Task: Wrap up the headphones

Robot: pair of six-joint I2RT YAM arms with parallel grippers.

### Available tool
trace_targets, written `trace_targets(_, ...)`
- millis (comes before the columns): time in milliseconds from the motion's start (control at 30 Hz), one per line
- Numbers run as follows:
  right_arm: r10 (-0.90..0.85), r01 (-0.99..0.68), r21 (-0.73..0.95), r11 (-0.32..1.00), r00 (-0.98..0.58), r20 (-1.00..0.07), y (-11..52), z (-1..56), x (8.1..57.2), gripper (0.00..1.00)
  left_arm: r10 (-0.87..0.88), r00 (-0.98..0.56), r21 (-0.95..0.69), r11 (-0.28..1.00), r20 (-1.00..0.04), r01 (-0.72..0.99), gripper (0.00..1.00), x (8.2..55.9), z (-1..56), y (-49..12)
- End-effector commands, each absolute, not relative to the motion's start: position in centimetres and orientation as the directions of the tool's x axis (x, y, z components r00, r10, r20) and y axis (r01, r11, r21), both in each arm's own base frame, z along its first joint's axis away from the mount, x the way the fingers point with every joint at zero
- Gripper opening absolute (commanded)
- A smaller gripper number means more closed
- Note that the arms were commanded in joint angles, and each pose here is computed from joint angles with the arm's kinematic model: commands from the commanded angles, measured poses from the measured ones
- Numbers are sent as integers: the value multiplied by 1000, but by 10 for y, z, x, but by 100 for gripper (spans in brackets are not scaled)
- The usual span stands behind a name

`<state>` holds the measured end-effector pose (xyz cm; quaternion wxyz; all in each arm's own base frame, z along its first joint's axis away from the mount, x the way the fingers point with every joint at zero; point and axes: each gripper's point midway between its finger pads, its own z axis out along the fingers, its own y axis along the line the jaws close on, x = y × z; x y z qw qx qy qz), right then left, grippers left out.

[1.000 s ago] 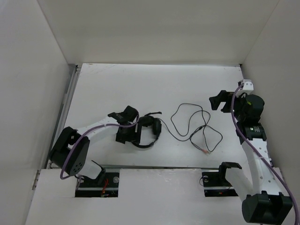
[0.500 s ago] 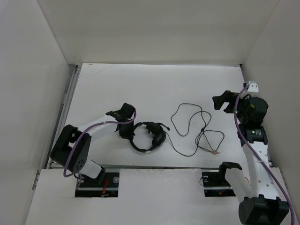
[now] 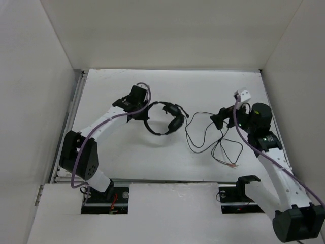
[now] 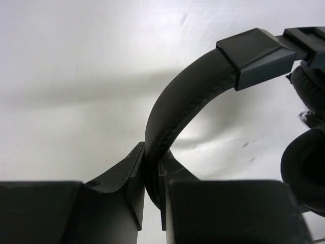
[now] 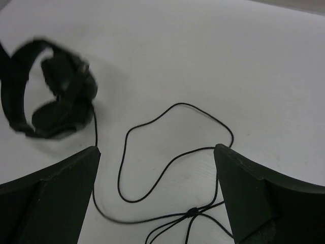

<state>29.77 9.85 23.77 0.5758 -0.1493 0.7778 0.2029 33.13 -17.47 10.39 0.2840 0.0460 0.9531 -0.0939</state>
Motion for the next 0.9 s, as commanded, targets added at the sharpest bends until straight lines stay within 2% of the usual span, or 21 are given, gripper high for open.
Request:
trace_targets(0, -232, -624, -80, 777, -167, -958, 131, 248, 301, 100, 63, -671, -142, 959, -739, 246, 0, 379, 188, -189)
trace_targets(100, -291, -676, -155, 720, -92, -952, 160, 261, 310, 100, 51, -585, -130, 956, -810, 262, 0, 406, 236, -190)
trace_targets(300, -228, -726, -176, 665, 27, -973, 217, 304, 323, 100, -14, -499, -164, 952, -867, 258, 0, 438, 305, -187)
trace_targets(633, -152, -563, -254, 787, 221, -963, 235, 354, 378, 100, -42, -434, -201, 923, -900, 327, 0, 431, 362, -192)
trace_targets(867, -78, -547, -172, 819, 191, -978, 235, 335, 401, 100, -91, -410, -242, 911, -908, 334, 0, 422, 388, -179)
